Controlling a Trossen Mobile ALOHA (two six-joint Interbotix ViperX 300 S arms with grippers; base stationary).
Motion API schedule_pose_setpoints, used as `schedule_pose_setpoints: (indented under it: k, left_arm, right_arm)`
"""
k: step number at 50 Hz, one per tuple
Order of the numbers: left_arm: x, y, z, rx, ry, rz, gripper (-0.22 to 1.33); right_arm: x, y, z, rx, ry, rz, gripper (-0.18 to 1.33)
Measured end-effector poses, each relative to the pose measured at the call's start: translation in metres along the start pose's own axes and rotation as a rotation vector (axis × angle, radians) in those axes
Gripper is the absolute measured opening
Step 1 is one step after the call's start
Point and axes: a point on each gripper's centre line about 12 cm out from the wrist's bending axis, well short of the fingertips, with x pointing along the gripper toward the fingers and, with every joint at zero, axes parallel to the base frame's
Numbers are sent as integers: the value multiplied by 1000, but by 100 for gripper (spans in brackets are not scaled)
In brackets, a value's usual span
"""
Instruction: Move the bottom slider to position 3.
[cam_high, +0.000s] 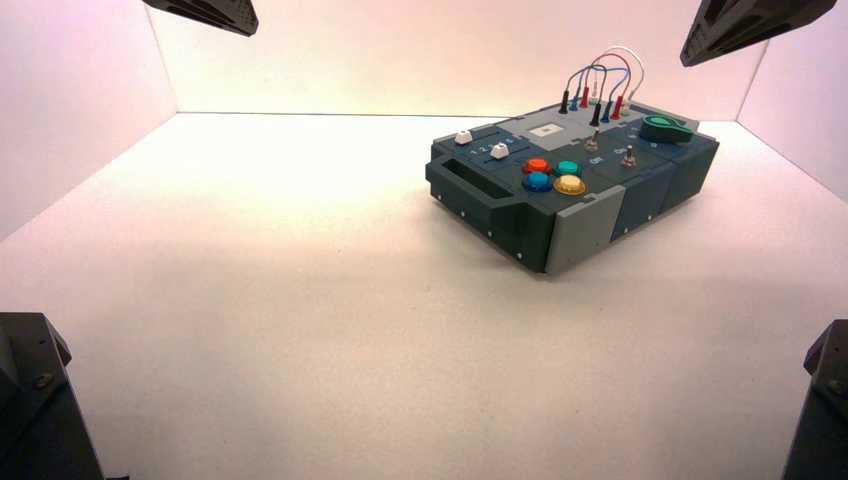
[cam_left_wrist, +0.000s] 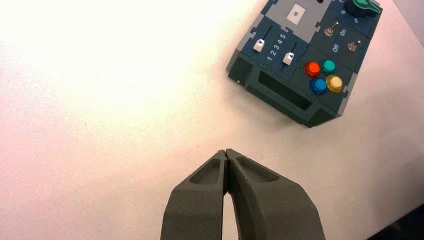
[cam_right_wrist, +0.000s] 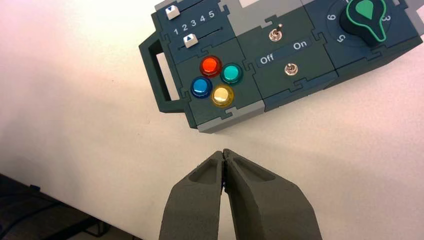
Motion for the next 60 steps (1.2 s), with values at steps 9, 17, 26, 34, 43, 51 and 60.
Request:
schedule_pose_setpoints:
  k: [9,17,26,34,43,51,60]
  left_arm:
    - [0,0,0,0,-3,0,-16]
    - [-1,0,1,1,-6,-1,-16]
    - [-2,0,1,1,-15,-1,-16]
    - [-1,0,1,2,-15,0,-16]
    - [0,0,2,0,-14,0,-16]
    - [-1,0,2,1,-17,-1,-16]
    - [-2,0,3,0,-23,-2,-16]
  right_arm:
    - [0,0,0,1,0,1,-14]
    - [-1,0,-1,0,6,2,-14]
    - [-2,3,0,-10,5,8,-14]
    - [-3,8,8,-26,8,18,-14]
    - [8,17,20,-56,49,32,-14]
    - [21,27,34,-82,78,45,-14]
    - [44,33,52,-90,111,43,-14]
